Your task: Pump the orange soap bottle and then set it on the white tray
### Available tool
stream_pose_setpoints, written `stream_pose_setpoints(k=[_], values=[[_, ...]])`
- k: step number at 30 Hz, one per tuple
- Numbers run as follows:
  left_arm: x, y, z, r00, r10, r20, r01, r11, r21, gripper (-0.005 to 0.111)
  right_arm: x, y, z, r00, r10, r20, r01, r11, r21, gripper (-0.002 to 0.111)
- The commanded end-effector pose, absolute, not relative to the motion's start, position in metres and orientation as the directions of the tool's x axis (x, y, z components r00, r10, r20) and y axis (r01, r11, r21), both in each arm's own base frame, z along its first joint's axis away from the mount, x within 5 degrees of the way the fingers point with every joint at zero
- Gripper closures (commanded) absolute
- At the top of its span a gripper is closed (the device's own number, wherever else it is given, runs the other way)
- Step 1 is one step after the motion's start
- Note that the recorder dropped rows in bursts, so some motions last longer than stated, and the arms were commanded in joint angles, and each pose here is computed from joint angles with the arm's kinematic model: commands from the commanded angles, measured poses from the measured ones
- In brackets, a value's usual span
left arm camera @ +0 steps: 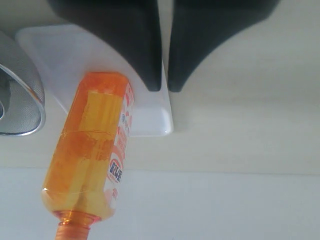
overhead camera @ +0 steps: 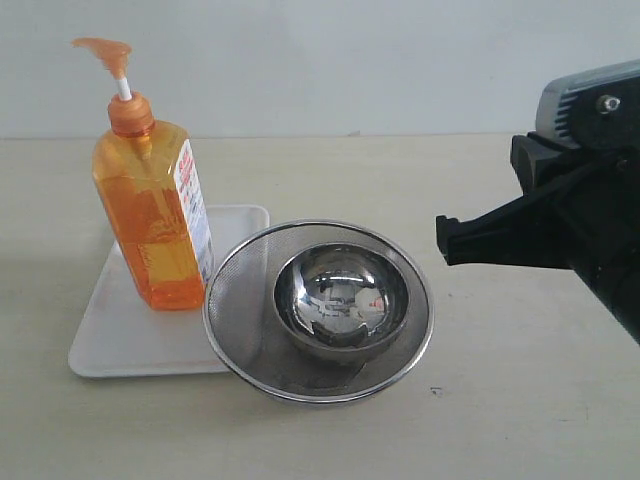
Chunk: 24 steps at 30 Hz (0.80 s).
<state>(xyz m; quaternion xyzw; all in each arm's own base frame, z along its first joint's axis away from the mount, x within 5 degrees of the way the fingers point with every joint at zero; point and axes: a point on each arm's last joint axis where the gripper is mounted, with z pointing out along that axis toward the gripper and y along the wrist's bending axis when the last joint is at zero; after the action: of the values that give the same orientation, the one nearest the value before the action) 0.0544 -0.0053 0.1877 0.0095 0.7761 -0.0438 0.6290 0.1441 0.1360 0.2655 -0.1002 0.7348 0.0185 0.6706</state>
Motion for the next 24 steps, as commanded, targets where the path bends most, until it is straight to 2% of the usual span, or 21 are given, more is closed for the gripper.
stream_pose_setpoints(k=[1, 10, 15, 18, 24], values=[[0.054, -0.005, 0.186, -0.215, -0.051, -0.975, 0.066, 0.996, -0.067, 0.102, 0.144, 0.134, 0.267, -0.076, -0.113, -0.991, -0.170, 0.980, -0.099, 0.108], [0.054, -0.005, 0.186, -0.215, -0.051, -0.975, 0.066, 0.996, -0.067, 0.102, 0.147, 0.118, 0.277, -0.135, 0.023, -0.991, -0.213, 0.976, 0.051, 0.108], [0.054, -0.005, 0.186, -0.215, -0.051, -0.975, 0.066, 0.996, -0.067, 0.102, 0.149, 0.093, 0.287, -0.214, 0.101, -0.972, -0.302, 0.939, 0.164, 0.108], [0.054, -0.005, 0.186, -0.215, -0.051, -0.975, 0.066, 0.996, -0.067, 0.102, 0.143, 0.072, 0.294, -0.201, 0.126, -0.972, -0.313, 0.932, 0.185, 0.108], [0.054, -0.005, 0.186, -0.215, -0.051, -0.975, 0.066, 0.996, -0.067, 0.102, 0.110, 0.025, 0.285, -0.080, 0.191, -0.978, -0.178, 0.963, 0.203, 0.108]])
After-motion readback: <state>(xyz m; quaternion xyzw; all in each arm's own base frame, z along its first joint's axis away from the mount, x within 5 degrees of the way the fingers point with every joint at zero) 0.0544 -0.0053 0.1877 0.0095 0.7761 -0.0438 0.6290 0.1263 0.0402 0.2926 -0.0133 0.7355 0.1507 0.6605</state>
